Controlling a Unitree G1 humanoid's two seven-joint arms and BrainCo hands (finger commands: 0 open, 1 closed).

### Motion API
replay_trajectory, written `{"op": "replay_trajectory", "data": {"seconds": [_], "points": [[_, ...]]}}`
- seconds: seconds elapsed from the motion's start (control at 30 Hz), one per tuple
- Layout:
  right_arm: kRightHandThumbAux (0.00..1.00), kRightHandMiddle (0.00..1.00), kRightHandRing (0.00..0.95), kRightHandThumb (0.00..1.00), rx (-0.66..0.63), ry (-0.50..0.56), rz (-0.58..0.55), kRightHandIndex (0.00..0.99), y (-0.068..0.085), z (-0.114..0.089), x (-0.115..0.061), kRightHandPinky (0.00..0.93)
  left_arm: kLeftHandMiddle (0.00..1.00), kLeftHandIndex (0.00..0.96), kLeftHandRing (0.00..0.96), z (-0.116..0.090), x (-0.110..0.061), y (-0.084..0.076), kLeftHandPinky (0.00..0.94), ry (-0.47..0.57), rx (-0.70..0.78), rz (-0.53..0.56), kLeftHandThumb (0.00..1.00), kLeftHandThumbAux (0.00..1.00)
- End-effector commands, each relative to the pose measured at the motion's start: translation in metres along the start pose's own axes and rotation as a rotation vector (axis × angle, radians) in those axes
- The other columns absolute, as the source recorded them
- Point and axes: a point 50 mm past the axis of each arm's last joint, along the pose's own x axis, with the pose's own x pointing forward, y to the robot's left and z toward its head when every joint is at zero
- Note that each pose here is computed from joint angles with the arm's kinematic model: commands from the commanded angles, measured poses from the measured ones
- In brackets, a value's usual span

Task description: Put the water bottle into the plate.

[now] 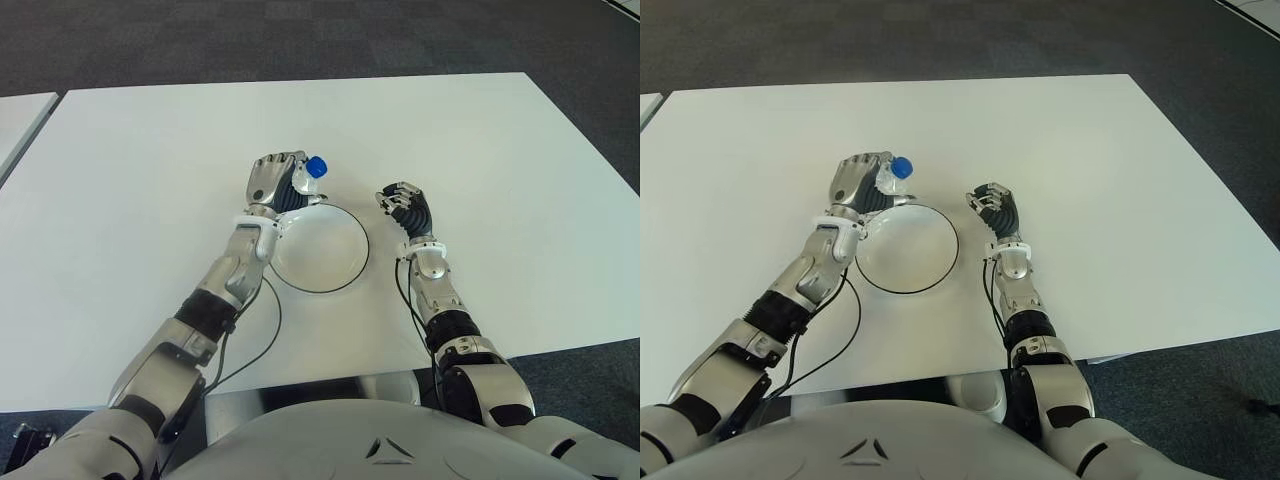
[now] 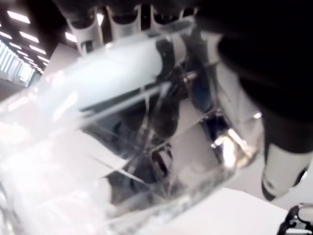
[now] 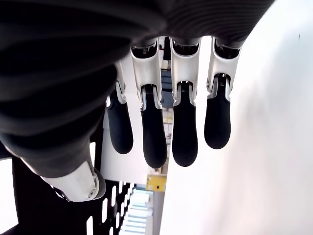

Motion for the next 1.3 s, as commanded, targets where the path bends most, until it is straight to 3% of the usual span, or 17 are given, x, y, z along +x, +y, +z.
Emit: {"op": "replay_trajectory", "data": {"seconds": [0.03,0.43,0.77,1.3], "points": [[0.730,0.519,0.534,0.706,0.006,0.032,0.001,0.428,0.002,-0.004,0.000,0.551,0.530,0.392,0.846,0.002,-0.011,-0.015,0.826,-0.020,-0.007,-0.098,0.850,0.672],[0.730,0.513,0.527,0.706,0.012,0.036,0.002,0.428,0.003,-0.004,-0.001,0.536,0.530,0.392,0.851,-0.008,-0.024,-0.041,0.835,-0.041,-0.009,-0.341,0.851,0.671],[0.729,0.513,0.524,0.706,0.008,0.032,0.004,0.428,0.003,-0.004,-0.002,0.536,0.540,0.394,0.842,-0.013,-0.027,-0.046,0.836,-0.015,0.050,-0.540,0.851,0.670],[0.729,0.517,0.528,0.706,0.015,0.025,0.008,0.428,0.003,-0.003,-0.003,0.545,0.575,0.405,0.770,-0.015,-0.035,-0.048,0.784,0.040,0.086,-0.636,0.848,0.663]]}}
